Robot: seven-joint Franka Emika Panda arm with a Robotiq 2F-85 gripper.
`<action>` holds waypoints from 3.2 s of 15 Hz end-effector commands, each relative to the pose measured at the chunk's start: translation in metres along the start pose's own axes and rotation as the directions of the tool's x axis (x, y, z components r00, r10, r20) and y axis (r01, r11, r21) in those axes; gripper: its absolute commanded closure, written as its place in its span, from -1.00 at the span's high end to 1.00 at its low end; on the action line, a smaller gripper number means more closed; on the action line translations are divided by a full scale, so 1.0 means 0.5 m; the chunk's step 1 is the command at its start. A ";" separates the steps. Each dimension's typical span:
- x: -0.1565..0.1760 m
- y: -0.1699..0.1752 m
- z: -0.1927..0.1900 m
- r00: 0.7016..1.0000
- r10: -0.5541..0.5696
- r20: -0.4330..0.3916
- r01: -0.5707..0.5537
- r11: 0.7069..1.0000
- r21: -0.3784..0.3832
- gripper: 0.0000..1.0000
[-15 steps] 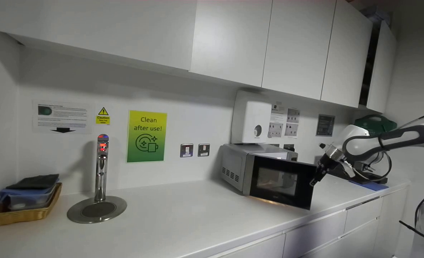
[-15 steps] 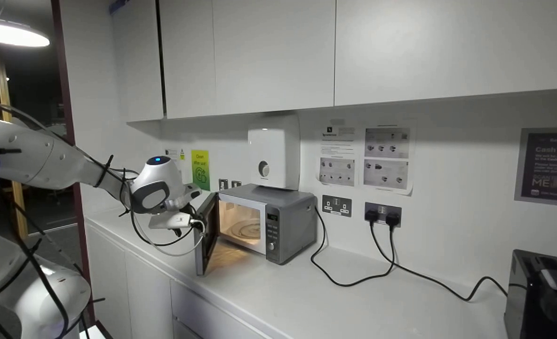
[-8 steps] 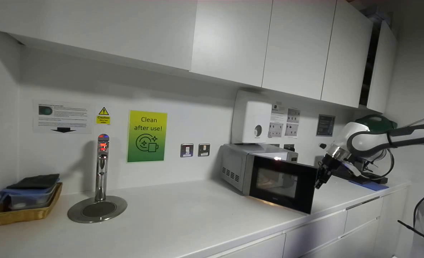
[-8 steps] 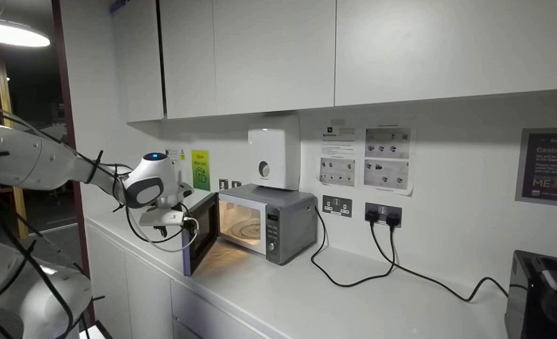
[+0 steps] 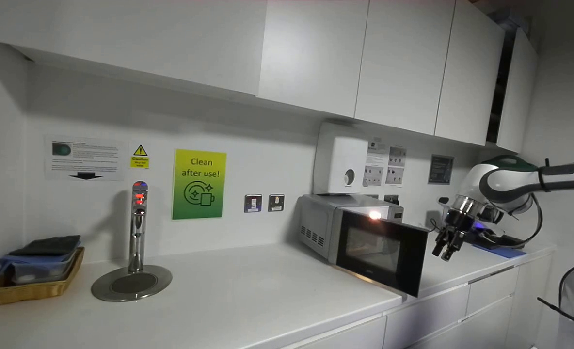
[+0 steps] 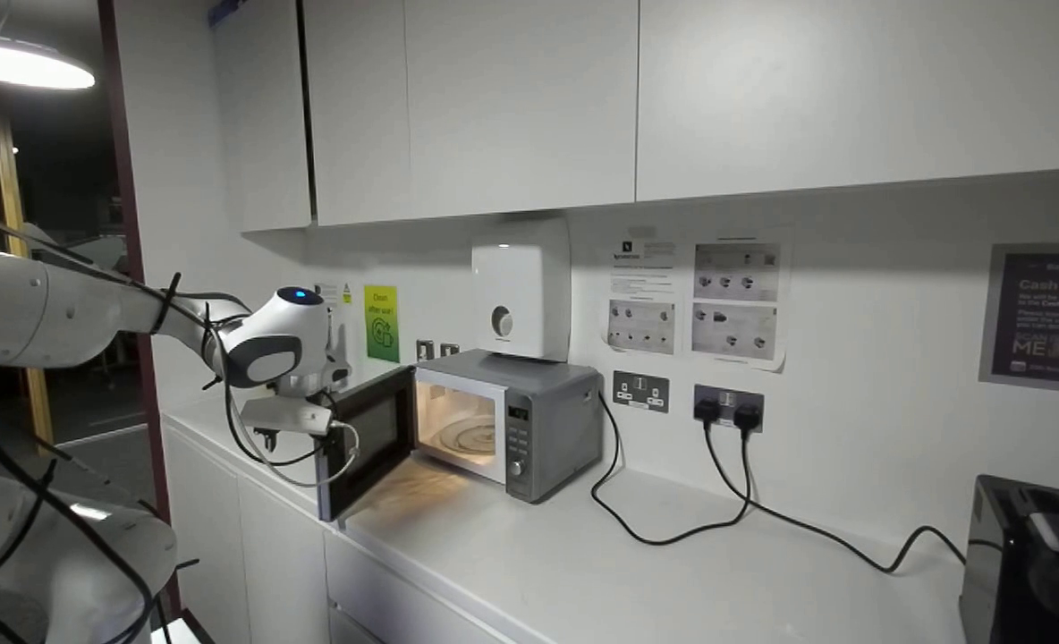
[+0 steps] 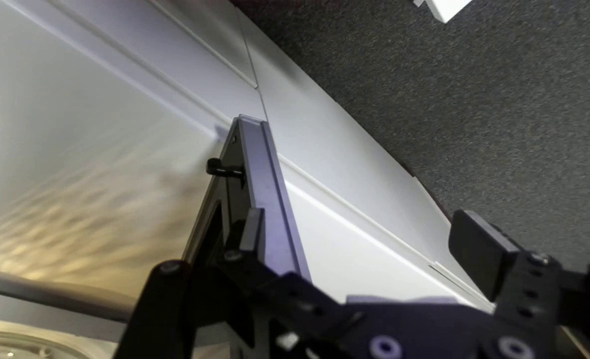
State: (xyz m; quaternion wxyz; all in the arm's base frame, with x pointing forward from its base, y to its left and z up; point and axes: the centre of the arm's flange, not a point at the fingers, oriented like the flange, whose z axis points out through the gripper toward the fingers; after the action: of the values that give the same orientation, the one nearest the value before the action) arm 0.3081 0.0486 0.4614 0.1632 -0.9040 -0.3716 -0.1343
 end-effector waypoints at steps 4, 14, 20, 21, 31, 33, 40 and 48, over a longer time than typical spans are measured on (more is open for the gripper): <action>-0.042 -0.023 -0.007 0.999 -0.023 -0.036 0.024 0.999 0.045 1.00; -0.062 0.021 -0.058 0.962 0.057 -0.265 -0.086 0.991 -0.101 1.00; -0.076 0.057 -0.087 0.940 0.052 -0.337 -0.085 0.993 -0.083 1.00; -0.077 0.060 -0.084 0.939 0.048 -0.341 -0.080 0.994 -0.079 1.00; -0.068 0.062 -0.049 0.931 -0.062 -0.361 0.076 0.997 0.025 1.00; -0.063 0.063 -0.043 0.920 -0.081 -0.384 0.100 0.994 0.030 1.00; -0.068 0.072 -0.025 0.881 -0.153 -0.447 0.192 0.980 0.042 1.00; -0.068 0.074 0.009 0.856 -0.213 -0.472 0.270 0.961 0.054 1.00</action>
State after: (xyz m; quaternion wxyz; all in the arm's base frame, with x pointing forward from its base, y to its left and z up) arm 0.3320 -0.0075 0.4655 0.2703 -0.7950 -0.4264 -0.3363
